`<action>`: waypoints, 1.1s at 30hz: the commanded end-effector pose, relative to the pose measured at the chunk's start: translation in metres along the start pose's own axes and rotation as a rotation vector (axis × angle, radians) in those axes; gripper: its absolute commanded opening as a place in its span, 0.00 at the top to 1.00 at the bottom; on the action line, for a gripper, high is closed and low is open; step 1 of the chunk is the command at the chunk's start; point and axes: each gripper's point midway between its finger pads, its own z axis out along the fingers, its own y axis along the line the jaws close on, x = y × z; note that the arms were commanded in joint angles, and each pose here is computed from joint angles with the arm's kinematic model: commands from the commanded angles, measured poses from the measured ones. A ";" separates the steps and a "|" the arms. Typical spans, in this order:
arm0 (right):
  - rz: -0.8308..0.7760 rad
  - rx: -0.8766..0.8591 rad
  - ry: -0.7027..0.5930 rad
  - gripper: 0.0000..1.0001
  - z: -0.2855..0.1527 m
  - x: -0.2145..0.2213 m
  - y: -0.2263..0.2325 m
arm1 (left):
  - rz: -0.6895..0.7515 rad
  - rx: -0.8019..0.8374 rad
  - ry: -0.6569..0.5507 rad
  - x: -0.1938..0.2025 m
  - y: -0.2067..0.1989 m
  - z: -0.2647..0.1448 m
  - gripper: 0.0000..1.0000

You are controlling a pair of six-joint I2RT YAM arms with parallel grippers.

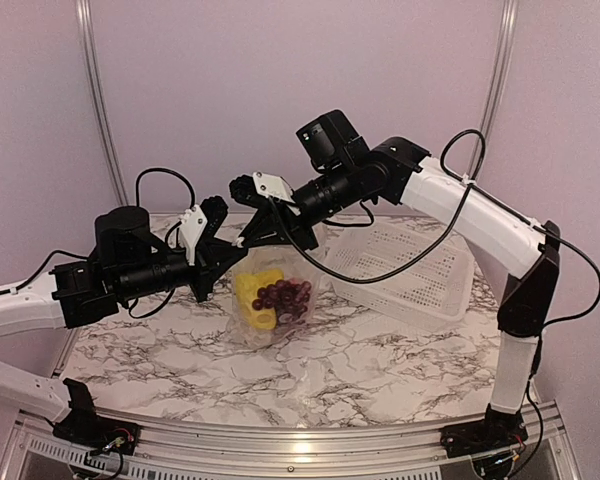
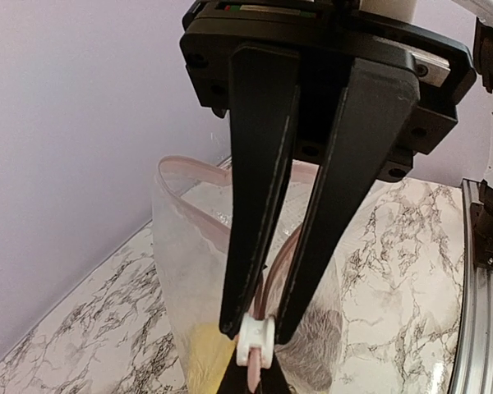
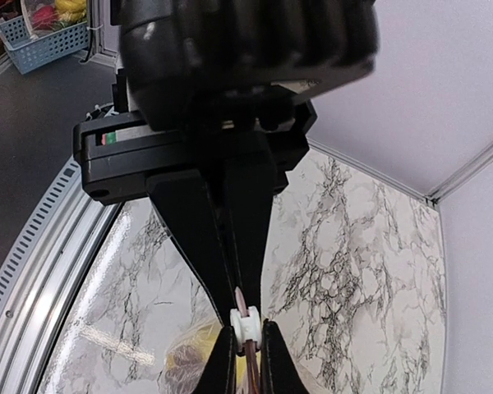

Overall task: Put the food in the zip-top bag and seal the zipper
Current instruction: Hold the zipper from the zipper food storage bag, then zip the zipper on the zipper food storage bag.

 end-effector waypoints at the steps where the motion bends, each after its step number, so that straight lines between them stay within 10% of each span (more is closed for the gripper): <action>1: -0.030 0.043 0.019 0.95 -0.010 -0.010 -0.003 | 0.013 -0.028 -0.064 -0.025 0.006 -0.011 1.00; 33: 0.182 0.345 0.407 1.00 -0.124 0.142 -0.082 | -0.014 -0.271 -0.031 0.006 0.056 -0.055 1.00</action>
